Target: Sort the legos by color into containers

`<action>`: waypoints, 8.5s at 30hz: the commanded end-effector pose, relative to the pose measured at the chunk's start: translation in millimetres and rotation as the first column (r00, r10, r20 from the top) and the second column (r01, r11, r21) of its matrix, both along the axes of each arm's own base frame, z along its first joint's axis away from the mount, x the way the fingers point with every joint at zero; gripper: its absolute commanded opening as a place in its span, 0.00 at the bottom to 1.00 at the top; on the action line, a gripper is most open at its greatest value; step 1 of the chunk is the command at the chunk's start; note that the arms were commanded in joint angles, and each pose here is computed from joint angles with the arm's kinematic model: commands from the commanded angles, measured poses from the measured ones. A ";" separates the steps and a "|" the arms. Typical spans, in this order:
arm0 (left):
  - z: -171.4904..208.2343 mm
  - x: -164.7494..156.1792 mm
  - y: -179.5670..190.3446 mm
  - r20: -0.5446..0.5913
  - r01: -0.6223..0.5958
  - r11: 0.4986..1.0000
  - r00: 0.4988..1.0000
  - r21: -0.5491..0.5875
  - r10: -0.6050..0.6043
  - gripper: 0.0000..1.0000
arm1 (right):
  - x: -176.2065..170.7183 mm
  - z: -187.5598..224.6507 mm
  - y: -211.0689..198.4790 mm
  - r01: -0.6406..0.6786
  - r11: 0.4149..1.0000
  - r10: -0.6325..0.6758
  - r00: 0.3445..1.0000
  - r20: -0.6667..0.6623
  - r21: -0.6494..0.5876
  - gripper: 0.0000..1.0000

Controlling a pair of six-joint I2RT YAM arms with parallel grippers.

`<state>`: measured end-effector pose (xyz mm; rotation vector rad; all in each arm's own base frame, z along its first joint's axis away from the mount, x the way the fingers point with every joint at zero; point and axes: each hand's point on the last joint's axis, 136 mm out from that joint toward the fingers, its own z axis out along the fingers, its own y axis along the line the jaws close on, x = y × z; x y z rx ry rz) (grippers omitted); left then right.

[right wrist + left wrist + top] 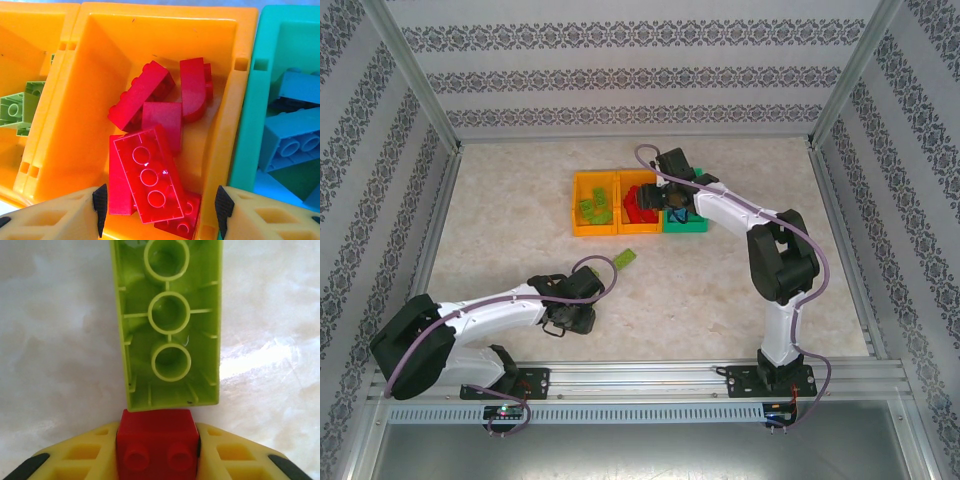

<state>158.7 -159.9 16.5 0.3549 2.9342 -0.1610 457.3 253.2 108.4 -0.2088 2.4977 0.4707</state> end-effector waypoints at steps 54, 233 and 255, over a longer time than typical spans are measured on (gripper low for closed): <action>123.2 361.1 -106.7 0.280 0.028 0.975 0.959 -0.222 0.037 0.62 | -178.9 -39.3 19.9 -0.080 0.987 0.091 0.993 -0.073 0.138 0.74; 23.9 59.9 -3.7 0.197 -0.008 0.994 0.980 -0.107 0.029 0.93 | -36.6 39.1 111.2 -0.010 0.992 0.028 0.989 -0.148 0.124 0.29; -0.3 71.3 -11.2 0.165 -0.048 0.997 0.985 -0.063 0.058 0.69 | 22.7 11.0 128.8 0.057 0.975 -0.015 0.982 -0.190 0.216 0.68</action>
